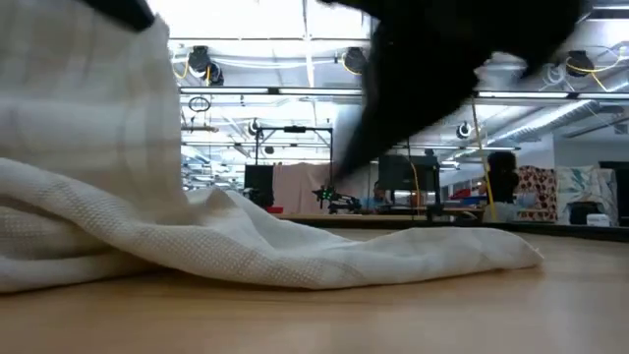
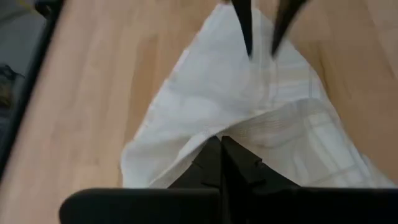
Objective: Roll towel
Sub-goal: Fold the brown checkered towel
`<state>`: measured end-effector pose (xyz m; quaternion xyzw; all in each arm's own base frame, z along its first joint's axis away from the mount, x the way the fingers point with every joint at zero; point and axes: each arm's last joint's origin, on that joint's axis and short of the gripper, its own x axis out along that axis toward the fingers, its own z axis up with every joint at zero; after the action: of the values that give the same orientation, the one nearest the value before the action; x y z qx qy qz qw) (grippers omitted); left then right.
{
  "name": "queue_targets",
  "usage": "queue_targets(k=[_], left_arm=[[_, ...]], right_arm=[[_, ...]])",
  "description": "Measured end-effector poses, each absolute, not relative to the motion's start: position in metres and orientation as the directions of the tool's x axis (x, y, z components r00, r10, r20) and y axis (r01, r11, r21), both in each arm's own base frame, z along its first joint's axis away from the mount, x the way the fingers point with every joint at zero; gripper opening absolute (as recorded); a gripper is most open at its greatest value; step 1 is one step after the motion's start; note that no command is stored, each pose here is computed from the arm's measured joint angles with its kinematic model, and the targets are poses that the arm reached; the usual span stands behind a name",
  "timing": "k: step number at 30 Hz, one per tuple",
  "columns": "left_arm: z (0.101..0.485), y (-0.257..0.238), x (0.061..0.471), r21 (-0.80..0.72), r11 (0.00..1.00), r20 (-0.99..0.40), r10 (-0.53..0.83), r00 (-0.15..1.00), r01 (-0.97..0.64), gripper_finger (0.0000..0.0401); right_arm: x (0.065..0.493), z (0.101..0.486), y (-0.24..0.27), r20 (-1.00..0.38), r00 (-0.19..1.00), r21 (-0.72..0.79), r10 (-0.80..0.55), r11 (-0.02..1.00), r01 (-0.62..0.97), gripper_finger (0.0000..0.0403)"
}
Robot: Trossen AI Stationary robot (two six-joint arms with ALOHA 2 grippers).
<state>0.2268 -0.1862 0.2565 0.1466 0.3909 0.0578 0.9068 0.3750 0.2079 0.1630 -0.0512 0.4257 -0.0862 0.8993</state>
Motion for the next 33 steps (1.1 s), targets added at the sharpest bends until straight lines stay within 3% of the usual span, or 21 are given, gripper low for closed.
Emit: queue_targets(k=[4,12,16,21,25,33], left_arm=[[0.258,-0.187,0.227,0.344,0.938,-0.686,0.224,0.692,0.037,0.0001],[0.267,-0.189,0.24,0.427,0.9,-0.596,0.21,0.775,0.085,0.0001],[0.277,-0.192,0.244,0.466,0.882,-0.546,0.224,0.807,0.071,0.0],[0.297,-0.201,0.237,0.496,0.865,-0.52,0.223,0.825,0.079,0.0],[0.304,-0.209,0.231,0.497,0.861,-0.516,0.192,0.835,0.11,0.0],[0.302,-0.221,0.217,0.456,0.881,-0.527,0.152,0.836,0.126,0.0]], right_arm=[[0.392,0.17,0.213,-0.588,0.798,-0.027,-0.134,0.989,0.146,0.0112],[0.416,0.188,0.199,-0.449,0.891,0.065,-0.067,0.992,0.108,0.0112],[0.416,0.185,0.197,-0.497,0.867,0.084,0.033,0.996,0.01,0.0112],[0.399,0.174,0.217,-0.625,0.75,0.117,0.215,0.976,-0.183,0.0112],[0.384,0.167,0.23,-0.703,0.68,0.098,0.209,0.975,-0.199,0.0112],[0.367,0.157,0.233,-0.778,0.625,-0.014,0.056,0.994,-0.106,0.0112]])
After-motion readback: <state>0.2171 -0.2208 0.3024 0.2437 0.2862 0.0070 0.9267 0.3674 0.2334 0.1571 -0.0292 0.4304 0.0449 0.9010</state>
